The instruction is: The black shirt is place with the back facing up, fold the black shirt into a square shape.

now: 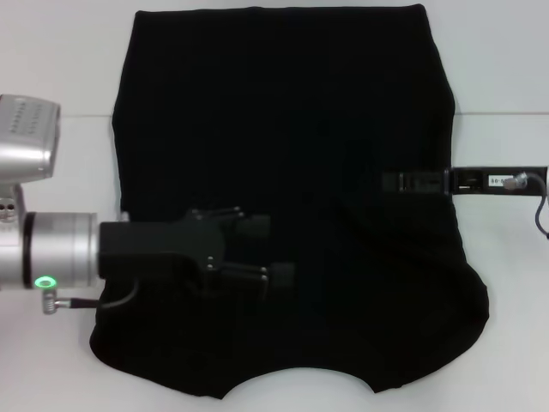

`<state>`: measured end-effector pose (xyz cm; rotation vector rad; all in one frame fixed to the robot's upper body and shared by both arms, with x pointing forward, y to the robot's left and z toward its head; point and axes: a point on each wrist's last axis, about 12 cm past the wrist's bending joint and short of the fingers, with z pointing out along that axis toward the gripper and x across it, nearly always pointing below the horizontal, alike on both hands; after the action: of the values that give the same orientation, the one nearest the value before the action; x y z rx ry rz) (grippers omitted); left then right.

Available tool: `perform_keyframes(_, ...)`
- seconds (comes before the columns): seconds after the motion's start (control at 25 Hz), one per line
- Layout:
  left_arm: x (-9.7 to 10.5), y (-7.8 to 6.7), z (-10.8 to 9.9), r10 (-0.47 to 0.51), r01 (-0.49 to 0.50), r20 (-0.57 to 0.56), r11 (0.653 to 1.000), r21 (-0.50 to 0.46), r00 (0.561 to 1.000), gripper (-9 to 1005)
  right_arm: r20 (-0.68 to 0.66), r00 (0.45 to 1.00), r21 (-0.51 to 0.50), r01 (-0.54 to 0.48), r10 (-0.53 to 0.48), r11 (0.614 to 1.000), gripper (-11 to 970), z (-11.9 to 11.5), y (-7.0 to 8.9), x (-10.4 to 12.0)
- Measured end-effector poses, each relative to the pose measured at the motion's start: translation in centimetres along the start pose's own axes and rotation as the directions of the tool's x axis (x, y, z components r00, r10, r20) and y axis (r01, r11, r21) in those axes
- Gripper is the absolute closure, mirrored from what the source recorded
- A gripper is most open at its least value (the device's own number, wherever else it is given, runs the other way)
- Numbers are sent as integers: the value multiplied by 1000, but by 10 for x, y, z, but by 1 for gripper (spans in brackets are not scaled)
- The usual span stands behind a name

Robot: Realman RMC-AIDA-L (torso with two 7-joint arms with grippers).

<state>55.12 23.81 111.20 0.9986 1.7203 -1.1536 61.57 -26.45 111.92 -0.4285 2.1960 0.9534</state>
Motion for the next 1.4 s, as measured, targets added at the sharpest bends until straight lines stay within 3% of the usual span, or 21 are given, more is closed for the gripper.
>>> perform_keyframes(0.32,21,1,-54,-139,129,-42,974,-184,989,47,42,990,-109,140,-136,984,104,11,17,20)
perform_keyframes(0.52,39,-2,-95,-246,227,-12,913,-338,969,48,39,986,-129,163,-160,978,104,23,24,20)
perform_keyframes(0.68,48,-4,-113,-347,308,-19,854,-419,938,48,34,984,-150,178,-175,972,104,30,29,18)
perform_keyframes(0.84,54,-3,-118,-463,387,-53,792,-472,885,47,36,980,-159,197,-193,968,104,34,32,13)
perform_keyframes(1.0,58,0,-116,-526,421,-81,755,-502,847,47,41,979,-160,205,-201,966,103,35,33,10)
perform_keyframes(1.4,59,4,-101,-539,406,-151,764,-502,829,47,50,978,-156,208,-202,966,103,34,33,8)
